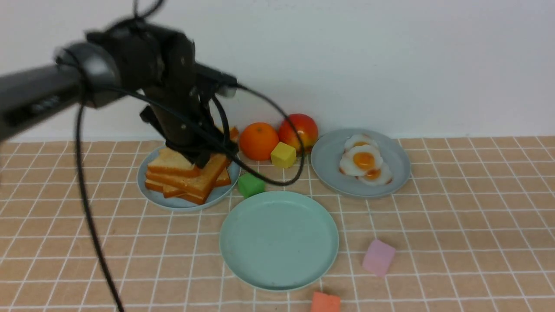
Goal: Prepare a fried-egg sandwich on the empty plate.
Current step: Use the left arm to put a slice of bread into the empty plate in the middle
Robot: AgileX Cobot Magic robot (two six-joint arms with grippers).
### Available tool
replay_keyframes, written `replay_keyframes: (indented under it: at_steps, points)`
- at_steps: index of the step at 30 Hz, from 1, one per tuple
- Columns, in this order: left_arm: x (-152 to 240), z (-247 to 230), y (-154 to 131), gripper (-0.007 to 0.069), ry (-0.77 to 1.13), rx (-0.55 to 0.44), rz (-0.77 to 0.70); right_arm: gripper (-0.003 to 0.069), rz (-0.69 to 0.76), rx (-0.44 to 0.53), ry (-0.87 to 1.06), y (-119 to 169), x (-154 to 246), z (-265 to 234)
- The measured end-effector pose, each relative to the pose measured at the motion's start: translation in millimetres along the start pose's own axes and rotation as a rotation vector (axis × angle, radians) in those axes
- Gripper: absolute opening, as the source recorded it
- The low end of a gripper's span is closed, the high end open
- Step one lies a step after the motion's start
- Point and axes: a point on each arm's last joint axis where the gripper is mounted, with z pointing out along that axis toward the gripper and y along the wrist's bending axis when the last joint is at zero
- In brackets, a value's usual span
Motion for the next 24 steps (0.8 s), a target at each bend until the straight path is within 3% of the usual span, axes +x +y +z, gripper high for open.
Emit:
replay_keyframes:
  at_steps: [1,5,6,8,11,24]
  points:
    - [0,-3,-2,0.0022,-0.006,0.002,0.005,0.0239,0.0,0.0,0.0,0,0,0]
    - [31,-42,-73,0.0022,-0.077,0.09,0.182,0.0239,-0.001,0.0,0.0,0,0,0]
    - [33,-43,-77,0.0022,-0.077,0.095,0.193,0.0239,-0.001,0.0,0.0,0,0,0]
    - [58,-35,-114,0.0022,-0.062,0.144,0.318,0.0239,-0.002,0.0,0.0,0,0,0]
    - [78,-18,-139,0.0022,-0.054,0.158,0.41,0.0239,-0.002,0.0,0.0,0,0,0]
    - [83,31,-148,0.0022,-0.036,0.099,0.537,0.0239,-0.001,-0.003,0.002,0,0,0]
